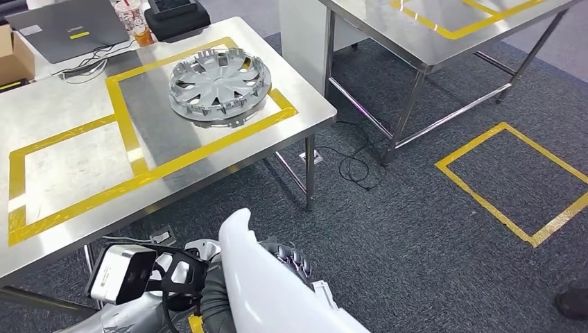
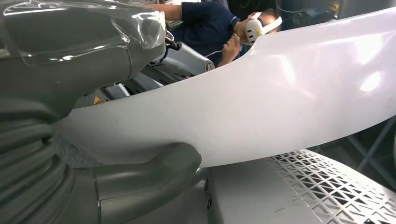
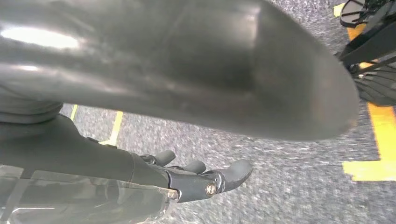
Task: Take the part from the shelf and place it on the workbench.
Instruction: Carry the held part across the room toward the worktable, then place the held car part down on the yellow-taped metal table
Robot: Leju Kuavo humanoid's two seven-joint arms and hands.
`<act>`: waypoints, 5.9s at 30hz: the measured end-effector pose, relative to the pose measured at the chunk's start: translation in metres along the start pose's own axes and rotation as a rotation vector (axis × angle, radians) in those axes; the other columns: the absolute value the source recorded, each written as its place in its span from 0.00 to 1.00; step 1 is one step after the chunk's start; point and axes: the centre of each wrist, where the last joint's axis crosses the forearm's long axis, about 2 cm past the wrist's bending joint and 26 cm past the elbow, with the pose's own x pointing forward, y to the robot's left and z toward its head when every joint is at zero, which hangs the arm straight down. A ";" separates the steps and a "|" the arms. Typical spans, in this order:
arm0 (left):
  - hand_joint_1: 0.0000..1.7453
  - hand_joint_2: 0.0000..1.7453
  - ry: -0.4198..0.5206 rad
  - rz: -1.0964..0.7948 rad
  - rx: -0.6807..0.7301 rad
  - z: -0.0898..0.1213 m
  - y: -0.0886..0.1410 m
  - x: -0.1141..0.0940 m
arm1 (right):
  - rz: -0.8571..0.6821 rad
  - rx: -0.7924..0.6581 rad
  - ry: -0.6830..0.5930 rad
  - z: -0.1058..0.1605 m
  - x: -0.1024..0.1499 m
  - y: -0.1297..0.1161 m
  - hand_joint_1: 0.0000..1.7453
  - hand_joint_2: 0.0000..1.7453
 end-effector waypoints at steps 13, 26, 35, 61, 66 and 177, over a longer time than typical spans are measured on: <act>1.00 1.00 0.007 0.033 -0.025 -0.006 0.001 -0.003 | -0.004 0.009 0.001 -0.001 -0.001 0.003 0.00 0.00; 1.00 1.00 0.041 0.020 0.002 -0.003 0.001 -0.006 | -0.005 0.007 0.000 0.000 0.000 0.000 0.00 0.00; 1.00 1.00 0.038 0.018 0.004 -0.002 0.000 -0.004 | -0.007 0.014 0.003 0.000 -0.002 0.003 0.00 0.00; 1.00 1.00 0.038 0.006 0.025 0.000 -0.003 -0.003 | -0.031 -0.040 0.003 0.003 -0.007 -0.001 0.00 0.00; 1.00 1.00 0.033 0.000 0.018 -0.001 -0.001 0.000 | -0.032 -0.037 -0.007 0.001 -0.005 0.002 0.00 0.00; 1.00 1.00 1.394 -1.367 0.136 0.175 0.082 0.032 | -0.026 -0.020 -0.067 -0.008 0.006 0.019 0.00 0.00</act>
